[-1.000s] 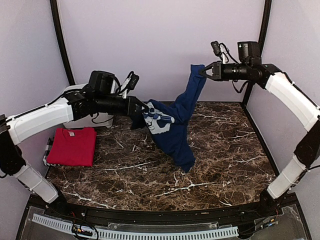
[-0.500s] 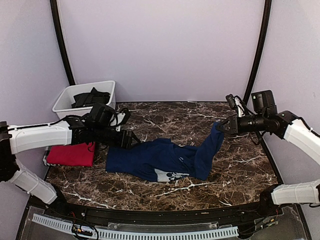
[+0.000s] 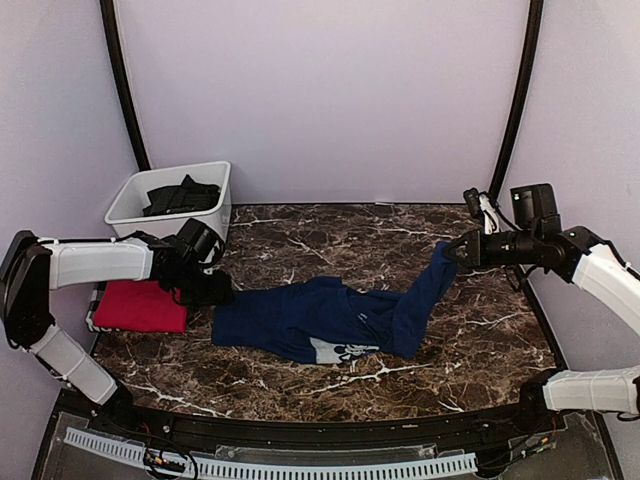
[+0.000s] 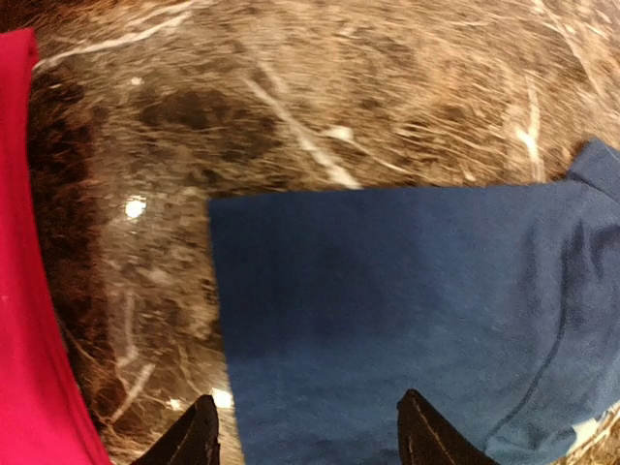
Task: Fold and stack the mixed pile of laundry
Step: Adjust the crumpled T-shirt at the center of the board.
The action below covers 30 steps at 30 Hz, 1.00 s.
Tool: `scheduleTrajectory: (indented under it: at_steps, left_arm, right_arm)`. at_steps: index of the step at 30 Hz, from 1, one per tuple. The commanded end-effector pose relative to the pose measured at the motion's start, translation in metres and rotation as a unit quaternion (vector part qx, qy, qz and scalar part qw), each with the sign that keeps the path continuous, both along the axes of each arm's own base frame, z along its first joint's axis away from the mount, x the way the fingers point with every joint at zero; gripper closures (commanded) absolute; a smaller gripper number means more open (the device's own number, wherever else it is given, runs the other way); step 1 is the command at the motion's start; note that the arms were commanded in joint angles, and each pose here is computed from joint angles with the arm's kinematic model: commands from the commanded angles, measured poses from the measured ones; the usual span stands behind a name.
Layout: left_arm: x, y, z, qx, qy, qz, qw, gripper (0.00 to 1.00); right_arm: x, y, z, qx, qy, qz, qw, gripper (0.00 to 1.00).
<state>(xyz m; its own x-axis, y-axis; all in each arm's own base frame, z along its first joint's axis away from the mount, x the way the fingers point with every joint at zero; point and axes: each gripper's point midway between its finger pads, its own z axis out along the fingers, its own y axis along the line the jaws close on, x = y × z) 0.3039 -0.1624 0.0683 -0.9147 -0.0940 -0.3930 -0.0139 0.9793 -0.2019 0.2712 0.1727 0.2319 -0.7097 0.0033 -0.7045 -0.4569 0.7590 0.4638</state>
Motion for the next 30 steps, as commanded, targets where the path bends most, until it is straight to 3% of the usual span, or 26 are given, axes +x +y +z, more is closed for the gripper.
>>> scheduleTrajectory:
  at_steps: [1, 8, 15, 17, 19, 21, 24, 30]
  left_arm:
    - [0.022, 0.025, -0.008, 0.030, 0.006, 0.043, 0.999, 0.40]
    - [0.062, 0.024, -0.025, 0.040, 0.013, 0.050, 0.998, 0.43]
    - [0.056, 0.023, -0.058, 0.048, 0.052, 0.041, 0.997, 0.51]
    - [0.049, 0.022, -0.066, 0.045, 0.061, 0.037, 0.996, 0.57]
    - [0.043, 0.022, -0.073, 0.047, 0.068, 0.031, 0.996, 0.69]
    - [0.041, 0.017, -0.073, 0.040, 0.069, 0.019, 0.997, 0.90]
    - [0.046, -0.002, -0.048, 0.022, 0.039, -0.014, 0.999, 1.00]
    - [0.083, -0.018, 0.078, -0.023, -0.099, -0.026, 0.994, 1.00]
  right_arm:
    - [0.009, -0.005, 0.011, 0.005, -0.024, -0.017, 1.000, 1.00]
    - [0.010, -0.009, 0.010, 0.003, -0.022, -0.020, 1.000, 1.00]
    - [0.012, -0.010, 0.010, 0.006, -0.021, -0.023, 1.000, 1.00]
    - [0.013, -0.010, 0.010, 0.008, -0.021, -0.023, 0.999, 1.00]
    - [0.015, -0.010, 0.009, 0.010, -0.020, -0.023, 0.999, 1.00]
    - [0.018, -0.011, 0.009, 0.013, -0.020, -0.025, 0.999, 1.00]
    - [0.028, -0.015, 0.017, 0.020, -0.027, -0.032, 0.999, 1.00]
    - [0.068, -0.034, 0.075, 0.031, -0.086, -0.052, 0.994, 1.00]
